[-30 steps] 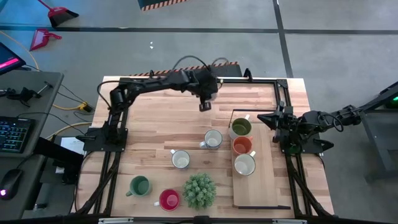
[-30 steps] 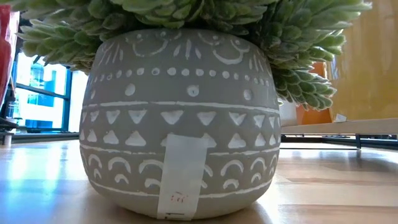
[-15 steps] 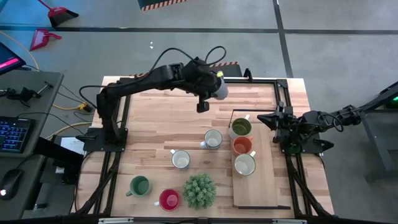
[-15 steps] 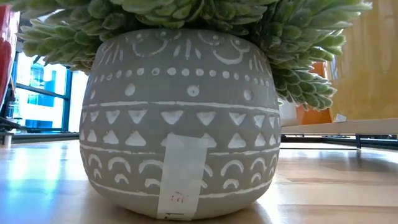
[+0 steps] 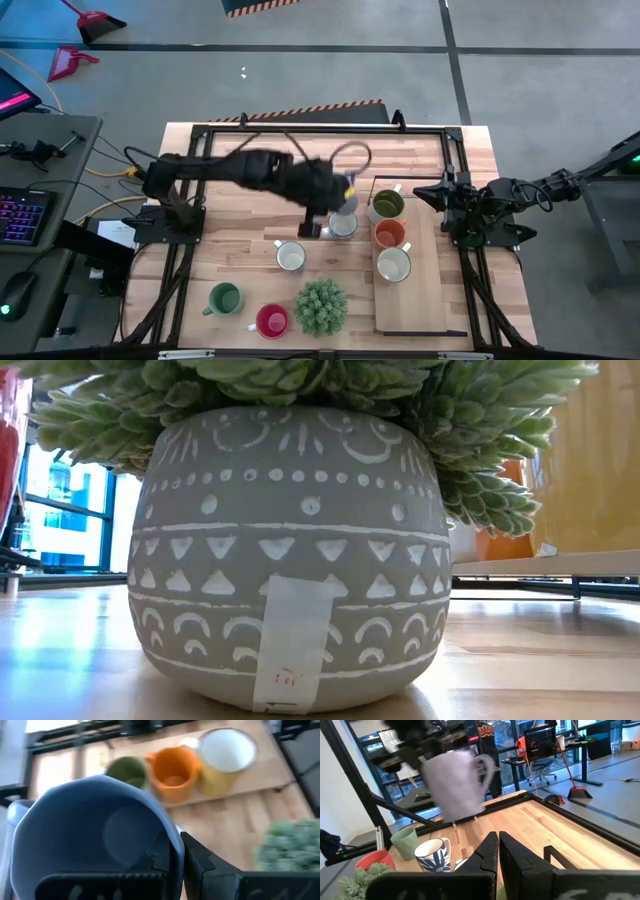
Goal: Place coffee mugs
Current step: Move the light blue mug to the center of the table
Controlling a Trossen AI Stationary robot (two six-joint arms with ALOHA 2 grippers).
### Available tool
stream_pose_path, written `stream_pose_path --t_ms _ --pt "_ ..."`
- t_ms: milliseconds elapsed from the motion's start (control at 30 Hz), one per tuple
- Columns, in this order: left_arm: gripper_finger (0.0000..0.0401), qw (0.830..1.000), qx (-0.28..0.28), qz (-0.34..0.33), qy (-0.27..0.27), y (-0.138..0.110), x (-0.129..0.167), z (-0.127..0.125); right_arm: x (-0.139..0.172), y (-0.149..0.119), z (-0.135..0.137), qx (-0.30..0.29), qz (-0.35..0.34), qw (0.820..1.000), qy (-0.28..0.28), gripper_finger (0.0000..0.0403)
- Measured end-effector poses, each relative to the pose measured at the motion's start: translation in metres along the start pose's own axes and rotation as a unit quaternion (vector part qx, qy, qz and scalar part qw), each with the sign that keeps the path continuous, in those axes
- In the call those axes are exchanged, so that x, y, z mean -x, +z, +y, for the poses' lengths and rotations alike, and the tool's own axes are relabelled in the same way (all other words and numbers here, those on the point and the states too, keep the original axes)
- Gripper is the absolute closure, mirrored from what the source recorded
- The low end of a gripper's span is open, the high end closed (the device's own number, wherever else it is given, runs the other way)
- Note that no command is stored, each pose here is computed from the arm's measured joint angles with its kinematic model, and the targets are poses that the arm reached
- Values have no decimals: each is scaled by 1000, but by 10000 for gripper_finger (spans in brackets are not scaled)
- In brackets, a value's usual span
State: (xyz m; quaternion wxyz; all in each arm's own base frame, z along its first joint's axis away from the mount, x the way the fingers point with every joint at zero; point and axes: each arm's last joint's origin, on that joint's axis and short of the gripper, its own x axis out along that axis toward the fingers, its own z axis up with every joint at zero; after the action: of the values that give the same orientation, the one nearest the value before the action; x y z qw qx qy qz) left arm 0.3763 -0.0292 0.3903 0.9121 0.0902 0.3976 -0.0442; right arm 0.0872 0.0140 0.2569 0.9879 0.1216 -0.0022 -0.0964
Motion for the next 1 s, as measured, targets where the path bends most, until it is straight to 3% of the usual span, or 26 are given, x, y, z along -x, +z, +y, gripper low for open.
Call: stream_pose_path --t_ms 267,600,833,1000 --pt "391 999 -7 11 -44 3 -15 -53 0 -1 0 2 5 1000 4 402" --pt "391 997 -31 33 -66 1 -74 -103 -1 -3 0 2 13 1000 1 402" --pt "391 998 4 10 -61 4 -81 -130 -1 -4 0 6 19 1000 0 402" --pt "392 998 46 -6 -33 6 -90 -135 -1 -6 -1 11 29 1000 2 402"
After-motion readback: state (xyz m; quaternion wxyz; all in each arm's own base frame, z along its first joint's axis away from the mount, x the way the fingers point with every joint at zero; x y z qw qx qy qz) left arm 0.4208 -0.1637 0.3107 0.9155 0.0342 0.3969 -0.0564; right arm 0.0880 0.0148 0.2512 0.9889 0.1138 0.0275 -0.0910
